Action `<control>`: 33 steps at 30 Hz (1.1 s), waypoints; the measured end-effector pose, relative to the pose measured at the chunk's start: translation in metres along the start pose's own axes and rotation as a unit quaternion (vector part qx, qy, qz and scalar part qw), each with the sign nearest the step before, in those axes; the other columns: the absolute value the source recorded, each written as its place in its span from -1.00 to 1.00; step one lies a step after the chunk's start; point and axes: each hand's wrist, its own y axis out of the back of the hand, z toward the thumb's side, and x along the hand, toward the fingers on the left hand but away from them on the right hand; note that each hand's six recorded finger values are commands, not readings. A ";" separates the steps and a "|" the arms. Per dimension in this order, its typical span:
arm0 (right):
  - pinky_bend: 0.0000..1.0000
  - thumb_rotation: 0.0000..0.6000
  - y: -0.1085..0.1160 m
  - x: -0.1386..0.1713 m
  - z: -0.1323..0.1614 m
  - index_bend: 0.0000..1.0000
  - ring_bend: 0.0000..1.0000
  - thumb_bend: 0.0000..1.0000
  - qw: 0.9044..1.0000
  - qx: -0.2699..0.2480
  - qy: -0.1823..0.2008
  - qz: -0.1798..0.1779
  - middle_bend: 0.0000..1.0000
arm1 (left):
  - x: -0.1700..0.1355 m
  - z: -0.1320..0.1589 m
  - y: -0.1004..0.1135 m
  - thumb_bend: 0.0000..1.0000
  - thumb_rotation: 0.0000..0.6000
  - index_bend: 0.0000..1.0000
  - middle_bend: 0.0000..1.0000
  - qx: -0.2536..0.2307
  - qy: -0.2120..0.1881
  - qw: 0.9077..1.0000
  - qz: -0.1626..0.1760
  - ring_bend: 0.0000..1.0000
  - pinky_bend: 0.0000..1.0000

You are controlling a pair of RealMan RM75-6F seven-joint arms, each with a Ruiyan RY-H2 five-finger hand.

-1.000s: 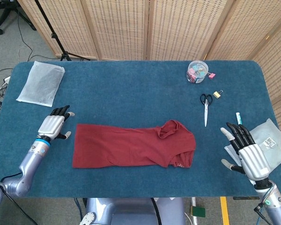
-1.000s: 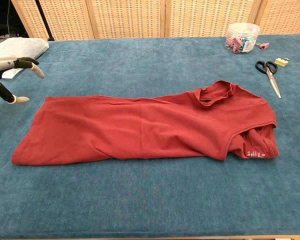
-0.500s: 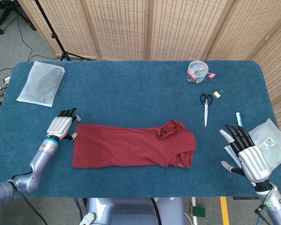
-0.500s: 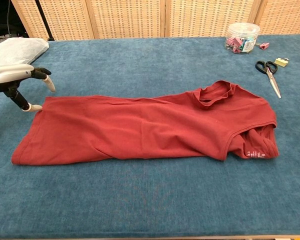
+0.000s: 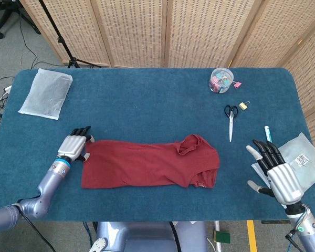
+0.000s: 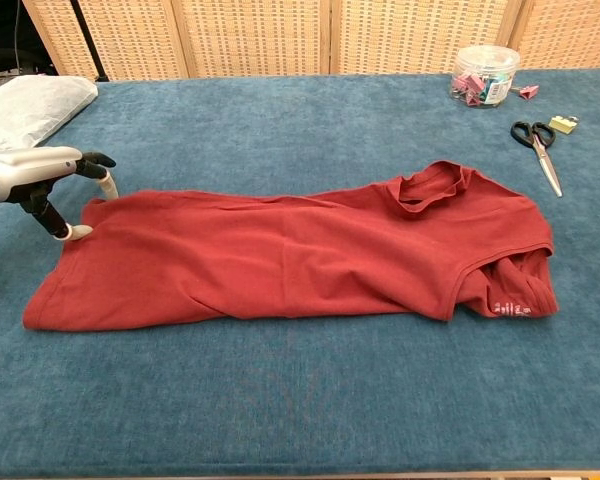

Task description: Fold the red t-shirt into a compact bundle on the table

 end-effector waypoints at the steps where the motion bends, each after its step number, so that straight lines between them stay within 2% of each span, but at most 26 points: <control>1: -1.00 1.00 0.000 0.000 0.000 -1.00 -1.00 -0.97 1.000 0.000 0.000 0.000 -1.00 | -0.001 0.000 0.000 -0.35 1.00 0.10 -1.00 0.000 -0.001 1.000 0.001 -1.00 -1.00; 7: -1.00 1.00 0.000 0.000 0.000 -1.00 -1.00 -0.96 1.000 -0.002 0.000 0.001 -1.00 | -0.005 0.004 -0.002 -0.32 1.00 0.29 -1.00 0.002 -0.011 1.000 0.007 -1.00 -1.00; 21: -1.00 1.00 0.000 0.000 0.000 -1.00 -1.00 -0.96 1.000 -0.003 0.000 0.001 -1.00 | -0.003 0.008 0.003 0.13 1.00 0.45 -1.00 0.004 -0.021 0.999 0.045 -1.00 -1.00; 28: -1.00 1.00 0.000 0.001 0.001 -1.00 -1.00 -0.96 1.000 -0.003 0.001 0.001 -1.00 | -0.004 -0.004 0.011 0.20 1.00 0.48 -1.00 0.009 -0.008 0.999 0.053 -1.00 -1.00; 33: -1.00 1.00 0.000 0.001 0.001 -1.00 -1.00 -0.96 1.000 -0.002 0.001 0.002 -1.00 | -0.005 -0.031 0.022 0.21 1.00 0.49 -1.00 0.014 0.022 0.998 0.057 -1.00 -1.00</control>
